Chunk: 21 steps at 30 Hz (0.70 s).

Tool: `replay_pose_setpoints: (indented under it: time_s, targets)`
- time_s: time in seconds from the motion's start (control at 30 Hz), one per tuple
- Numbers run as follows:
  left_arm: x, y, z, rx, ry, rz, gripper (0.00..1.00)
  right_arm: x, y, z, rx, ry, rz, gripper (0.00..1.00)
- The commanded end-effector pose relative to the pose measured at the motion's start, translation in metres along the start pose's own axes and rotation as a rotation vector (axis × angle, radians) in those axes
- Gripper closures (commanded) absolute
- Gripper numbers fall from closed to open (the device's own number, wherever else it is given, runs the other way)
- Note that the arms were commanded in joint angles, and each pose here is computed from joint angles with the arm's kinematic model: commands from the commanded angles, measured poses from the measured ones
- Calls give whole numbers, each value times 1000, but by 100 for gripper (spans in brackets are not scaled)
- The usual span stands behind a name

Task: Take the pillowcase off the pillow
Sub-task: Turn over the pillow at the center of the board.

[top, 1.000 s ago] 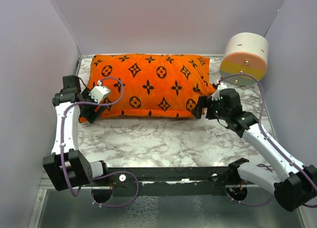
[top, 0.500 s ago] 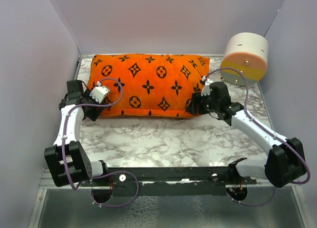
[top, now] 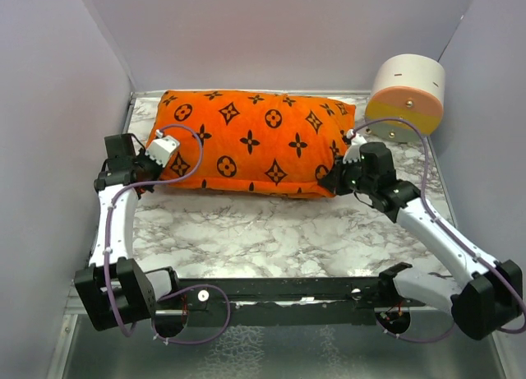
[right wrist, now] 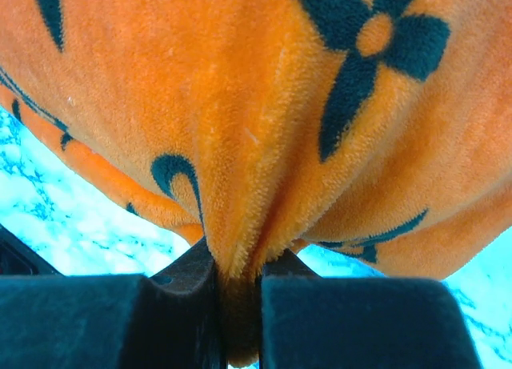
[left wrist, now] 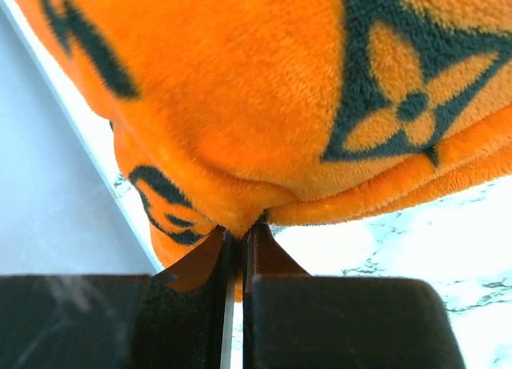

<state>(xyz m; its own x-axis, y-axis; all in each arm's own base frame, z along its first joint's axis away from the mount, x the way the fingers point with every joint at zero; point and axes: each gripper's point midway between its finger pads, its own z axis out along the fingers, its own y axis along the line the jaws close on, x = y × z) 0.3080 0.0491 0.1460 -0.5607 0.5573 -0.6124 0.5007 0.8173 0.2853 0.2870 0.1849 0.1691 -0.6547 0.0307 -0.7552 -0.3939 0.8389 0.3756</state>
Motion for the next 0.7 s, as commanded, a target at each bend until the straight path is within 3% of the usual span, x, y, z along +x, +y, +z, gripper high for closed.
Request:
replay_pose_setpoints:
  time_s: [0.0,0.3,0.67]
  targets:
    - [-41,-7,-41,10,-146,15,100,2,4,-32,22,-45,9,99]
    - [-37,-28,-97,-19,-139,76,100,-14,23,-99,14,-132,9,99]
    - [-162,17,-243,-236,-454,63,100,-102,95,-209,-120,-261,37,99]
